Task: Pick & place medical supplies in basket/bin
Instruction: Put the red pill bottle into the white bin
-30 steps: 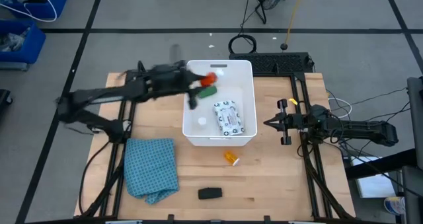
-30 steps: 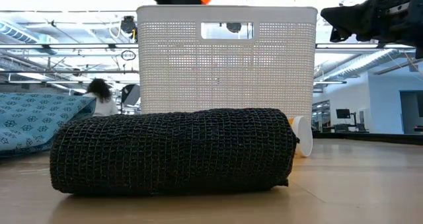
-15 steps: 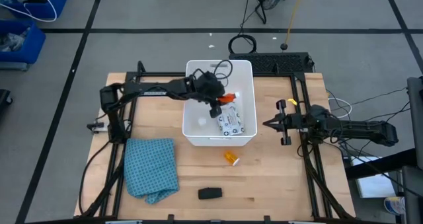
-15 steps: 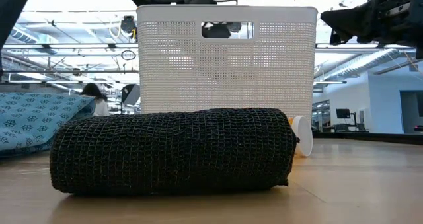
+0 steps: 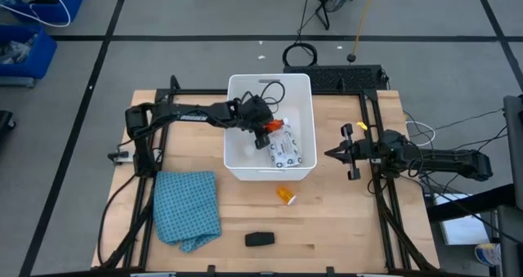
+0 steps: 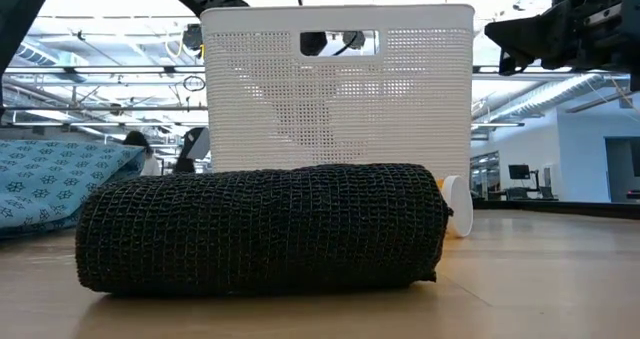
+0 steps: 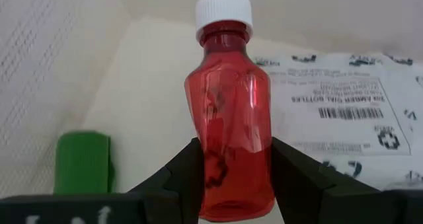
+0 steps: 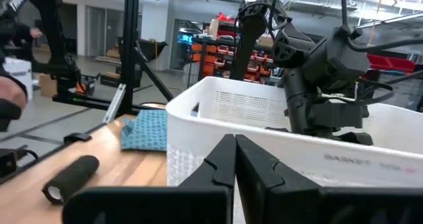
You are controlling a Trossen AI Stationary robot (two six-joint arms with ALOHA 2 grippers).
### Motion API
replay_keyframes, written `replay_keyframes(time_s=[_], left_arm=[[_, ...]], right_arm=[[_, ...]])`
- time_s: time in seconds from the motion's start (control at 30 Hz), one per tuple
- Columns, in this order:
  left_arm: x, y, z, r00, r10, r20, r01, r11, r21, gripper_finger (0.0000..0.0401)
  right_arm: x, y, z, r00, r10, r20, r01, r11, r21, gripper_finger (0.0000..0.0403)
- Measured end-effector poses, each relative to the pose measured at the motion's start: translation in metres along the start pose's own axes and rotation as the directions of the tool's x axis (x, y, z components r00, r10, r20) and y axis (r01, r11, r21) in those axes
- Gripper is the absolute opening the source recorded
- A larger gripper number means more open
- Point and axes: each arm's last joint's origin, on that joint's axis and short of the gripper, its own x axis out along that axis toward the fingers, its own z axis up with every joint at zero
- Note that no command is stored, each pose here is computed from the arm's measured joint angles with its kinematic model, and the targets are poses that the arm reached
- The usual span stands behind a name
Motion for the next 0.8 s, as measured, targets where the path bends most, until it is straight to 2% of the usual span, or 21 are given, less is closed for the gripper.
replay_keyframes(time_s=[0.1,0.23,0.33,0.43,0.5,0.7,0.8], left_arm=[[0.000,-0.001,0.002,1.000,0.001,-0.008,-0.001,0.999,0.050,0.0150],[-0.005,-0.006,0.016,1.000,0.022,-0.011,-0.021,0.994,0.105,0.0150],[-0.017,-0.012,0.036,1.000,0.011,-0.025,-0.007,0.989,0.151,0.0150],[-0.041,-0.016,0.066,0.999,0.006,0.049,-0.016,0.980,0.197,0.0150],[-0.049,-0.016,0.076,0.998,0.005,0.065,-0.019,0.976,0.217,0.0150],[-0.043,-0.012,0.081,0.997,0.002,0.082,-0.021,0.971,0.237,0.0150],[-0.019,-0.008,0.071,1.000,-0.003,0.018,-0.001,0.974,0.226,0.0150]], right_arm=[[0.000,0.000,0.000,1.000,0.000,0.003,0.000,1.000,0.014,0.0000],[0.000,0.000,0.000,1.000,0.001,-0.005,-0.001,1.000,0.016,0.0000],[0.000,0.000,0.000,1.000,0.000,0.000,0.000,1.000,0.013,0.0000],[0.000,0.000,0.003,1.000,-0.002,0.029,0.002,1.000,-0.002,0.0000],[0.000,0.000,0.005,0.999,-0.004,0.050,0.005,1.000,-0.018,0.0000],[0.000,-0.001,0.007,0.998,-0.005,0.065,0.008,0.999,-0.038,0.0000],[0.000,-0.001,0.008,0.997,-0.006,0.077,0.010,0.999,-0.051,0.0000]])
